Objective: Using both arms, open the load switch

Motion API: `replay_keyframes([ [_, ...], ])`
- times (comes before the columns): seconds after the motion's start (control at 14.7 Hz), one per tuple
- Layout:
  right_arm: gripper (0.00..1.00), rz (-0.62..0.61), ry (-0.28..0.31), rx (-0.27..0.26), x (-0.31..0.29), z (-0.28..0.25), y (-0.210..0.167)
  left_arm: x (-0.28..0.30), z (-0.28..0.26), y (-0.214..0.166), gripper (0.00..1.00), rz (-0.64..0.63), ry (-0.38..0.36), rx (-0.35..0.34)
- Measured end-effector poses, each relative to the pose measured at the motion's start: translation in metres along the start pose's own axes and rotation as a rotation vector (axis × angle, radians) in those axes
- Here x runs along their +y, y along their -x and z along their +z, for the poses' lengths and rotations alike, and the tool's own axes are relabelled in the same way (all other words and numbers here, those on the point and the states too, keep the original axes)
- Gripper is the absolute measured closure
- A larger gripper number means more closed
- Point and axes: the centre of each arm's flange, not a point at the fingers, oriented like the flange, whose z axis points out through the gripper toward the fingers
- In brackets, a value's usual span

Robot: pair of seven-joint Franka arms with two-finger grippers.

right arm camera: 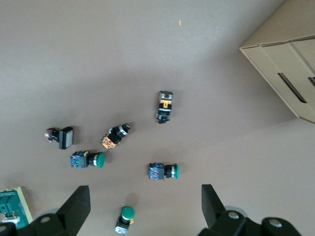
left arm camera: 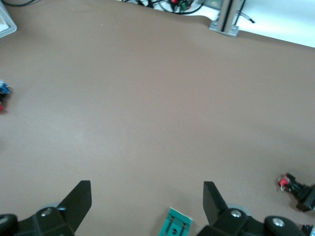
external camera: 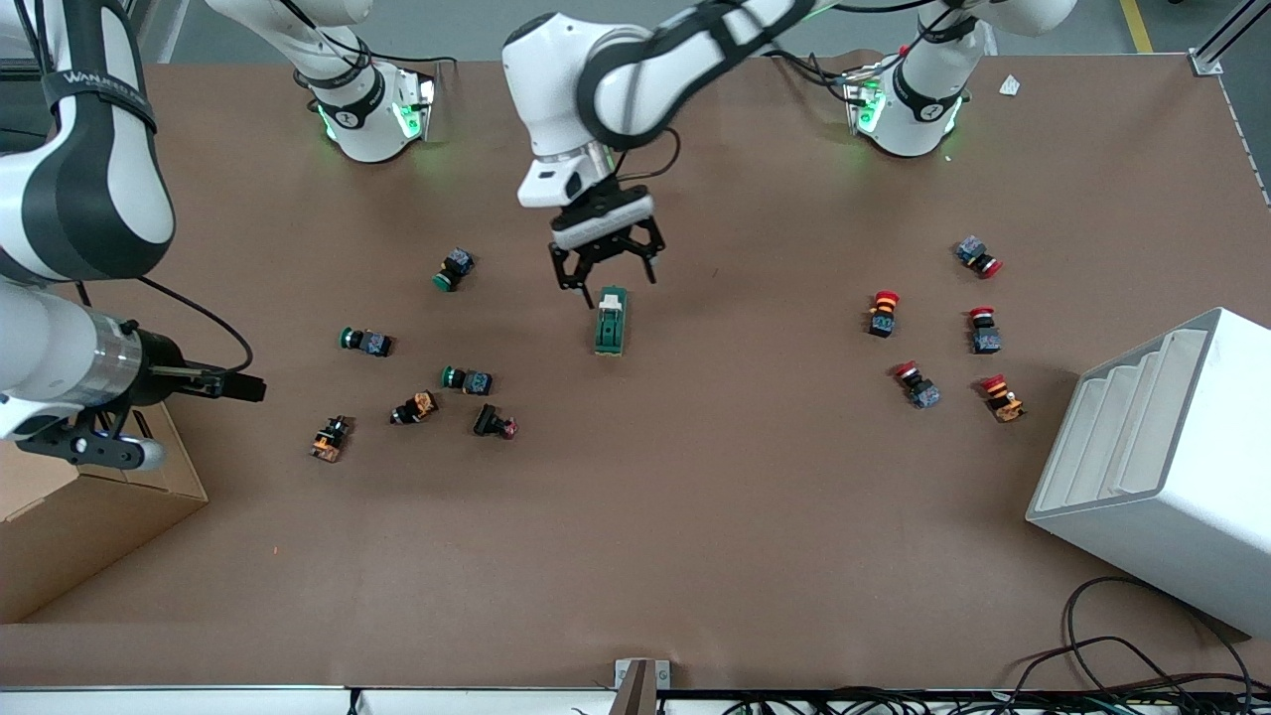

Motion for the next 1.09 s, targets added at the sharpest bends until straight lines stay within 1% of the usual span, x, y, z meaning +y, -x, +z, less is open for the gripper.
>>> replay_keyframes([
  [0.14, 0.0, -0.025, 0.022, 0.008, 0.017, -0.011, 0.004, -0.02, -0.008, -0.056, 0.0, -0.006, -0.012, -0.073],
  [0.27, 0.0, -0.035, 0.038, 0.004, 0.032, -0.023, 0.012, -0.039, -0.008, -0.1, 0.0, -0.01, -0.025, -0.123],
  [0.48, 0.0, -0.03, 0.044, 0.017, 0.04, -0.045, 0.026, -0.071, 0.0, -0.149, 0.0, 0.032, -0.083, -0.164],
  [0.61, 0.0, -0.028, 0.047, 0.01, 0.042, -0.057, 0.038, -0.092, 0.005, -0.181, 0.0, 0.062, -0.101, -0.205],
  [0.75, 0.0, -0.027, 0.048, 0.011, 0.043, -0.066, 0.046, -0.121, 0.006, -0.221, 0.0, 0.074, -0.075, -0.286],
  [0.82, 0.0, -0.027, 0.049, 0.01, 0.044, -0.07, 0.05, -0.139, 0.005, -0.244, 0.0, 0.097, -0.055, -0.316],
  [1.09, 0.0, -0.019, 0.031, 0.015, 0.048, -0.084, 0.061, -0.228, -0.007, -0.334, 0.0, 0.189, 0.056, -0.405],
])
